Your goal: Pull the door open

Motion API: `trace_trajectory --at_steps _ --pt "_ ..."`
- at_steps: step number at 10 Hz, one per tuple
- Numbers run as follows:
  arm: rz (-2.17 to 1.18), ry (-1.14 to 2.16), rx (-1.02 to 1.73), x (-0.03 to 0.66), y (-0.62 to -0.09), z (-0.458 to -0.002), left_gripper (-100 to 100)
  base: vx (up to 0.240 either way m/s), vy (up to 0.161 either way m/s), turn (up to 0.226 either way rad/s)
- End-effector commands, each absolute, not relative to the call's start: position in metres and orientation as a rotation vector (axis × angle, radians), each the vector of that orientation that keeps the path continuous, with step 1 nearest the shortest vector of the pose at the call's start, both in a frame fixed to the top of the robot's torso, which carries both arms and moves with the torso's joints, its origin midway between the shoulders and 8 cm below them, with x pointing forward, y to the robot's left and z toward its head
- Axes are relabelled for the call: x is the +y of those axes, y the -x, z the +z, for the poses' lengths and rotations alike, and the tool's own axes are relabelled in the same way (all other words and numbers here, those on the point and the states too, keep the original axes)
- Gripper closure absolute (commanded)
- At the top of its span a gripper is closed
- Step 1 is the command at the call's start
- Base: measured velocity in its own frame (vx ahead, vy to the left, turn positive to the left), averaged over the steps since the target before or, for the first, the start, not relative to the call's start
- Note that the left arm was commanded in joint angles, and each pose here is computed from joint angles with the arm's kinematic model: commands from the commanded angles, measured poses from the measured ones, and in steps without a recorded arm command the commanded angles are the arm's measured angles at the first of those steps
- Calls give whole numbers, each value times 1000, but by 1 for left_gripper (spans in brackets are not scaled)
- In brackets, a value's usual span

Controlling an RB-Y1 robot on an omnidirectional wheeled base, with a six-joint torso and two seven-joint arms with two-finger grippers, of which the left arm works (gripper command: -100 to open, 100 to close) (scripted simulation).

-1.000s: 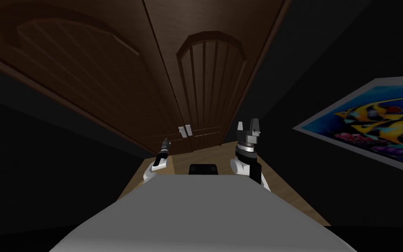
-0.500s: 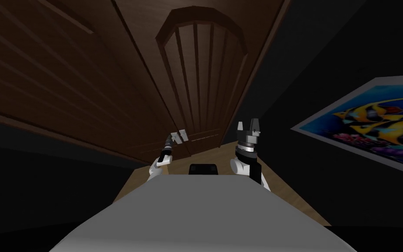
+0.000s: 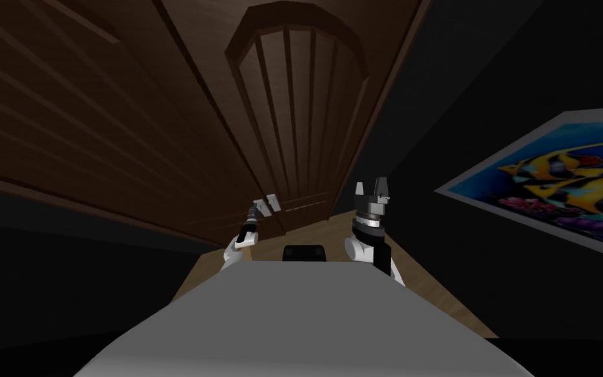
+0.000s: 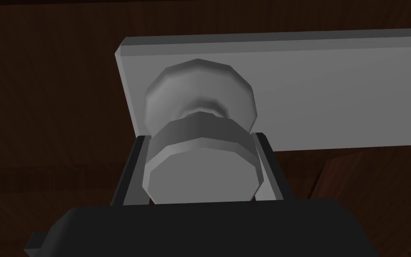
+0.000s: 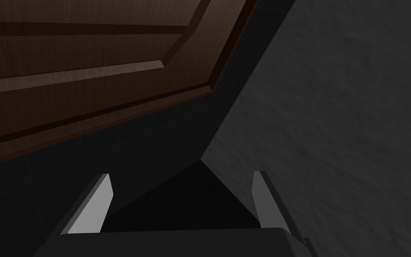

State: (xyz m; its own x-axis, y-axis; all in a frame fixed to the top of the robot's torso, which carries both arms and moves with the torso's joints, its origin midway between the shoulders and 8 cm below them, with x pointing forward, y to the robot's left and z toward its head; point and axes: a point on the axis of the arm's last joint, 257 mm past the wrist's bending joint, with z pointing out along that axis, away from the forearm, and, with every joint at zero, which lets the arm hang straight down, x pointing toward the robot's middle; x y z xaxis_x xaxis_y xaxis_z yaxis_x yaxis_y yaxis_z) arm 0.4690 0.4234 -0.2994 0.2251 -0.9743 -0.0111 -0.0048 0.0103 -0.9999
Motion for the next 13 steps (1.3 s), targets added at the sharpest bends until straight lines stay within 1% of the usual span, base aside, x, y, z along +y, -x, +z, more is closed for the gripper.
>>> trace_trajectory --at_steps 1,2,3,5,6,11,12,13 --pt "-1027 1306 1046 426 -468 -300 100 -10 -2 4" --pt "-1027 1306 1046 426 -468 -300 100 0 0 0" --pt "-999 1321 1050 438 -458 -307 100 -125 26 67" --pt "-973 1332 1051 452 -449 -312 100 -236 69 106" --pt "-1004 1316 1054 438 -454 -307 -100 -198 -26 -62" --pt "-1075 1289 1076 408 -461 -296 -100 -188 -81 -63" --pt "-1065 1292 1074 412 -460 -297 -100 -72 -37 -5" --pt "-1018 1317 1070 433 -449 -308 -100 -1 75 178"
